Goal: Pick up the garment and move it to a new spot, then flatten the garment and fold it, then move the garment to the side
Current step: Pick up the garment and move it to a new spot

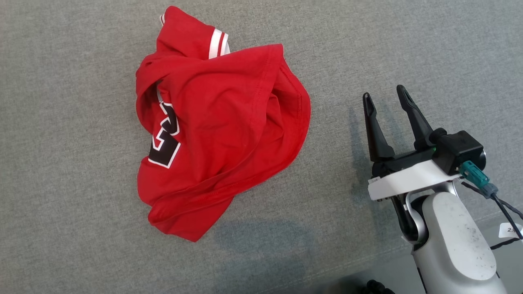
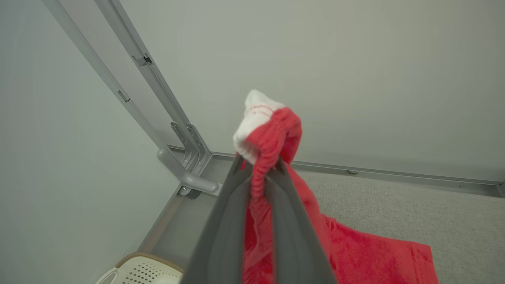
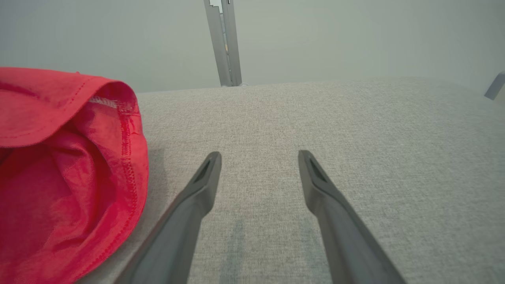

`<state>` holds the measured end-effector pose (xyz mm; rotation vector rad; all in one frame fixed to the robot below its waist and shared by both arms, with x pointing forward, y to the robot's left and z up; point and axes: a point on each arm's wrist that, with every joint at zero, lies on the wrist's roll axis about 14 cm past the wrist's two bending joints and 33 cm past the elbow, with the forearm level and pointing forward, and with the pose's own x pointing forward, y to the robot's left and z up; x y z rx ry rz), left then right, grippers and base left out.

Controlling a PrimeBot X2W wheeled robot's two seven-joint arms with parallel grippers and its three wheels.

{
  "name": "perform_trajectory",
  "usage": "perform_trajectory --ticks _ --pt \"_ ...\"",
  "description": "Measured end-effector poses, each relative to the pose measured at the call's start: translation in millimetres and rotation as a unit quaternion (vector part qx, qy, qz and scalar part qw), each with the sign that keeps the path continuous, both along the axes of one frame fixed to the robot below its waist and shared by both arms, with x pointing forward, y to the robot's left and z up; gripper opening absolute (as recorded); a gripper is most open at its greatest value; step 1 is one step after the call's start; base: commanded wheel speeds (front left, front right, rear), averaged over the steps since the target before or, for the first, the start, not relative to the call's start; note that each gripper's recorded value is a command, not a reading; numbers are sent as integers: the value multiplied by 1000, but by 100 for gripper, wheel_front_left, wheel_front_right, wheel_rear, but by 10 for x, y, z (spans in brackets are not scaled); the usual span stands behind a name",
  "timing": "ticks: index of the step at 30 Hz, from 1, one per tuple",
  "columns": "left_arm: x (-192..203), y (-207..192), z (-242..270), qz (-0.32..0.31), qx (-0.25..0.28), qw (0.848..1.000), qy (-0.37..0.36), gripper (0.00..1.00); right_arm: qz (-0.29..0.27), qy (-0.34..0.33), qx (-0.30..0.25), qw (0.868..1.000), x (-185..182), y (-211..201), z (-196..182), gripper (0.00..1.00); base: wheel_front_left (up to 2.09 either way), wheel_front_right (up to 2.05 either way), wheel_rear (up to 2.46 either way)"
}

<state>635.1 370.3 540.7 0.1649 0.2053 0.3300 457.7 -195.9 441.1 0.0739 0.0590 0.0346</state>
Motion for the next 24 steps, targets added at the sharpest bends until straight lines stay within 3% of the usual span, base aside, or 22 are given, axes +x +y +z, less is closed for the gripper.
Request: perform_trajectory --ticks 4,8,9,10,11,12,18,24 --pt "-64 -168 -484 -14 -68 997 45 0 4 -1 0 1000 39 22 -11 100 0 0 0" --pt "-147 -247 -782 -21 -88 993 80 0 5 2 -3 1000 44 23 -33 100 0 0 0" --pt "-162 -252 -833 -18 -98 991 85 5 4 2 -3 1000 43 24 -31 100 0 0 0" --pt "-182 -271 -899 -19 -108 989 96 40 3 1 -4 1000 39 13 -26 100 0 0 0" --pt "-197 -261 -925 -16 -110 989 102 89 3 1 -4 1000 37 11 -20 100 0 0 0" --pt "-219 -250 -959 -13 -110 987 112 100 3 0 -4 1000 37 9 -12 100 0 0 0" --pt "-285 -234 -940 -8 -128 984 121 100 4 -6 -3 1000 14 20 49 100 0 0 0" --pt "-353 -222 -611 -35 -106 988 110 100 7 -13 -5 1000 -78 55 138 100 0 0 0"
